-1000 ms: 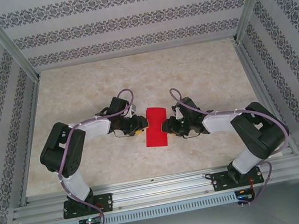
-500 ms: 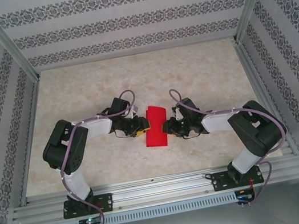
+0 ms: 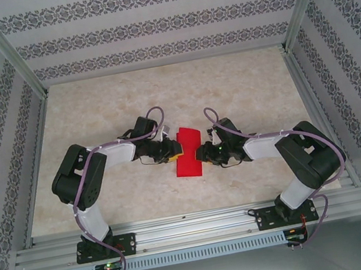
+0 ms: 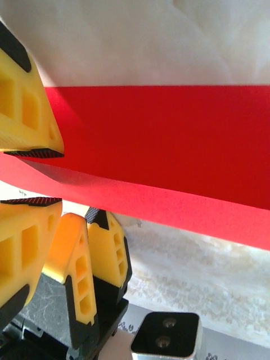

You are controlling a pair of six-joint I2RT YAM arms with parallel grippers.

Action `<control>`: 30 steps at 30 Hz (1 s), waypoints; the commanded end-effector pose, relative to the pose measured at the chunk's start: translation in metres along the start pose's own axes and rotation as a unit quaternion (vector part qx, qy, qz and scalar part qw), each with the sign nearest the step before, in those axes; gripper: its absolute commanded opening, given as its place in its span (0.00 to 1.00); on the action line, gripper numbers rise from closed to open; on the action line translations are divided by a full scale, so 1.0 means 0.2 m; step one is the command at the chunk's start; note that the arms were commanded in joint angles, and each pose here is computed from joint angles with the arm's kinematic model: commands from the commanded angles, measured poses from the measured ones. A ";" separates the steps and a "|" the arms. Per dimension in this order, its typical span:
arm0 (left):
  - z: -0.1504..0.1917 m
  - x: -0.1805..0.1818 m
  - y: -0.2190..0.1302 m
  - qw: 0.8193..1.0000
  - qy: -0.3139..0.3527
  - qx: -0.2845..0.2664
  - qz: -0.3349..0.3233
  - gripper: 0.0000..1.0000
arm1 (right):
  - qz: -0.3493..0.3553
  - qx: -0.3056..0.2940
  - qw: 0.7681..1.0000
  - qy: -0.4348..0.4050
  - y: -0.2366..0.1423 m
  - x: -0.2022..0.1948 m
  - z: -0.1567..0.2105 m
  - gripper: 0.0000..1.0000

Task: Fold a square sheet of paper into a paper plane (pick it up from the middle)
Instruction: Fold the square sheet of paper in half at the center of the table.

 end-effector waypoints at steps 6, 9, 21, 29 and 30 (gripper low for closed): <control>0.02 -0.02 0.01 1.000 0.008 0.015 0.017 0.25 | 0.016 0.021 1.000 0.007 0.03 -0.04 0.04 0.36; 0.02 -0.02 0.01 1.000 0.011 0.020 0.016 0.23 | 0.008 0.017 1.000 0.009 0.03 -0.03 0.03 0.36; 0.01 -0.01 0.01 0.999 0.029 0.017 -0.003 0.02 | 0.014 -0.046 0.998 -0.031 -0.13 0.10 -0.03 0.46; -0.02 0.00 0.02 0.997 0.050 0.041 -0.039 0.00 | 0.057 -0.145 0.986 -0.065 -0.34 0.15 -0.06 0.58; -0.02 0.01 0.02 0.997 0.051 0.044 -0.044 0.00 | 0.060 -0.155 0.983 -0.075 -0.35 0.15 -0.06 0.58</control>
Point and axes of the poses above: each hand's point on the last joint's axis, 136 mm out from that joint toward the fingers, its own y axis out along the fingers, its own x axis along the line the jaws close on, z = x × y, the point moved 7 cm from there along -y, back along the fingers, and after that the axes turned 14 degrees about -y, right-handed, at the moved point
